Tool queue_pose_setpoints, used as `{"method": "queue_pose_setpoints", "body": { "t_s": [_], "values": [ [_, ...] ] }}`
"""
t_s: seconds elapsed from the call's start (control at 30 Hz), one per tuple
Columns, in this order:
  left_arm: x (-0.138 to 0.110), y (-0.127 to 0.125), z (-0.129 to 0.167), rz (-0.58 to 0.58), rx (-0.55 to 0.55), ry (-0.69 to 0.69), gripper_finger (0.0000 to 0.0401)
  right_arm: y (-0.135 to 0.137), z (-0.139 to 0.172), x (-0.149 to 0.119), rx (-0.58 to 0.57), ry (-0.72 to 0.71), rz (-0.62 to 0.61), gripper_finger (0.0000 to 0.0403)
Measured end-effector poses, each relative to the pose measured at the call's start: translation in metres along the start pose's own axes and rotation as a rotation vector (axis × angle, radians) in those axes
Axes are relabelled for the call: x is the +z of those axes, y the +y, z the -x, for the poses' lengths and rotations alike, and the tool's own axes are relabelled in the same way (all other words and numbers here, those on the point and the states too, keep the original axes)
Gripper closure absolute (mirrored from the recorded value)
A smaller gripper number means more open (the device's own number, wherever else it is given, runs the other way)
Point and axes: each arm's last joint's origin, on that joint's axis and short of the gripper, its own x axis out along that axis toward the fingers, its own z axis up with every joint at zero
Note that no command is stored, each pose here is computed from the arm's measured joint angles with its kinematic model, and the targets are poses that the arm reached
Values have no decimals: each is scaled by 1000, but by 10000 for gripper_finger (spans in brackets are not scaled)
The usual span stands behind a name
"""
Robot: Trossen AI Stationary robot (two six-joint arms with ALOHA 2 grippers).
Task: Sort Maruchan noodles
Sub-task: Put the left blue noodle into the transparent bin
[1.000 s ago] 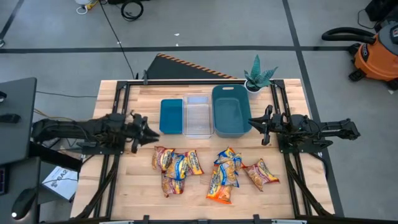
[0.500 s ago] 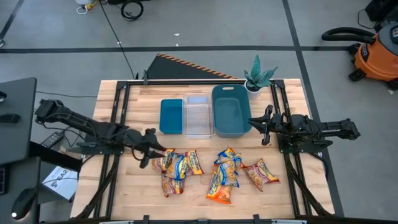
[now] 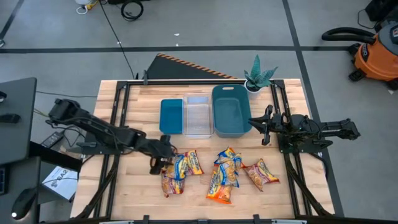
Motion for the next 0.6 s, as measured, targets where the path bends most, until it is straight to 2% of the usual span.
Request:
{"method": "queue_pose_setpoints", "body": {
  "t_s": [0.17,0.3,0.6],
  "values": [
    [0,0,-3,-92,2,14,216,0,0,0,0,0,0,341],
    [1,0,-2,-95,7,8,233,0,0,0,0,-3,-1,341],
    [1,2,-2,-62,12,10,328,0,0,0,0,-3,-1,341]
  ]
}}
